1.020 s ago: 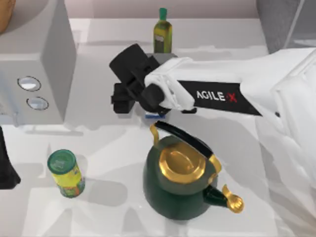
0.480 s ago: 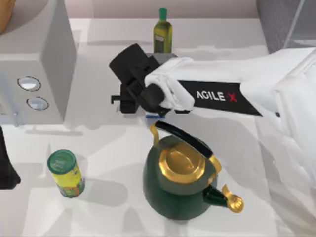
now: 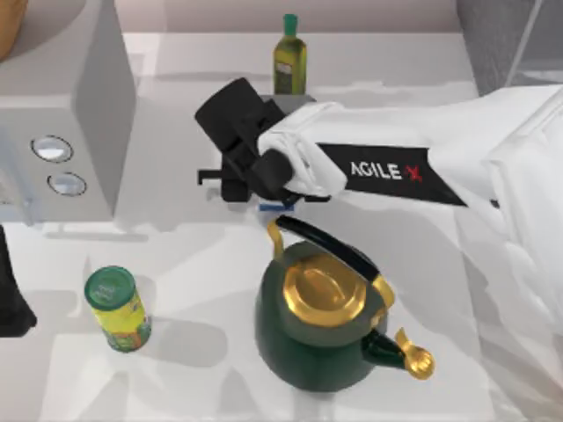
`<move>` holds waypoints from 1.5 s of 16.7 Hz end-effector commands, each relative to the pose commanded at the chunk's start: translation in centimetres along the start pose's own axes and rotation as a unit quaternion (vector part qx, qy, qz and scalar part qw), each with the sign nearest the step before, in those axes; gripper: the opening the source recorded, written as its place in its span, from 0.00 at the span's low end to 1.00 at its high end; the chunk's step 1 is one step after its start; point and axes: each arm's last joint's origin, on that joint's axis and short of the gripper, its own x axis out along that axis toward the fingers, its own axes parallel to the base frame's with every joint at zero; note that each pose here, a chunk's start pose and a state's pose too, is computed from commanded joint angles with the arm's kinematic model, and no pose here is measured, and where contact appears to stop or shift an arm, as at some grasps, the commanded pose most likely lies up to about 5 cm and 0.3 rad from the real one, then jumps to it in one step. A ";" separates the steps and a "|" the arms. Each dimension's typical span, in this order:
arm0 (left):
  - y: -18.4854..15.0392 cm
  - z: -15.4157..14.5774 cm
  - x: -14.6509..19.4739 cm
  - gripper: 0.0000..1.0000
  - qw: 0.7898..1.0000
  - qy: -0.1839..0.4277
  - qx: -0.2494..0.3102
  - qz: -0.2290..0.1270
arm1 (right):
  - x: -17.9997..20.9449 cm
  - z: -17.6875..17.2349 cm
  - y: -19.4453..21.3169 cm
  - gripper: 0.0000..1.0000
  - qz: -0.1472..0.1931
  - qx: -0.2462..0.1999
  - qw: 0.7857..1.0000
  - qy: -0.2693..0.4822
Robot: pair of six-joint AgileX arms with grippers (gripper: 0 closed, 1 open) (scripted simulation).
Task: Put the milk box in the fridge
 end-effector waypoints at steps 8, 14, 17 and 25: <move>0.0 0.0 0.0 1.00 1.000 0.000 0.000 0.000 | 0.0 0.0 0.0 0.00 0.000 0.001 1.000 0.000; 0.0 0.0 0.0 1.00 1.000 0.000 0.000 0.000 | -1.6 1.9 0.3 0.00 -0.010 -0.006 1.000 0.016; 0.0 0.0 0.0 1.00 1.000 0.000 0.000 0.000 | -5.0 5.1 0.4 0.00 -0.007 0.003 1.000 0.009; 0.0 0.0 0.0 1.00 1.000 0.000 0.000 0.000 | -11.7 9.3 0.0 0.00 0.000 0.001 1.000 0.000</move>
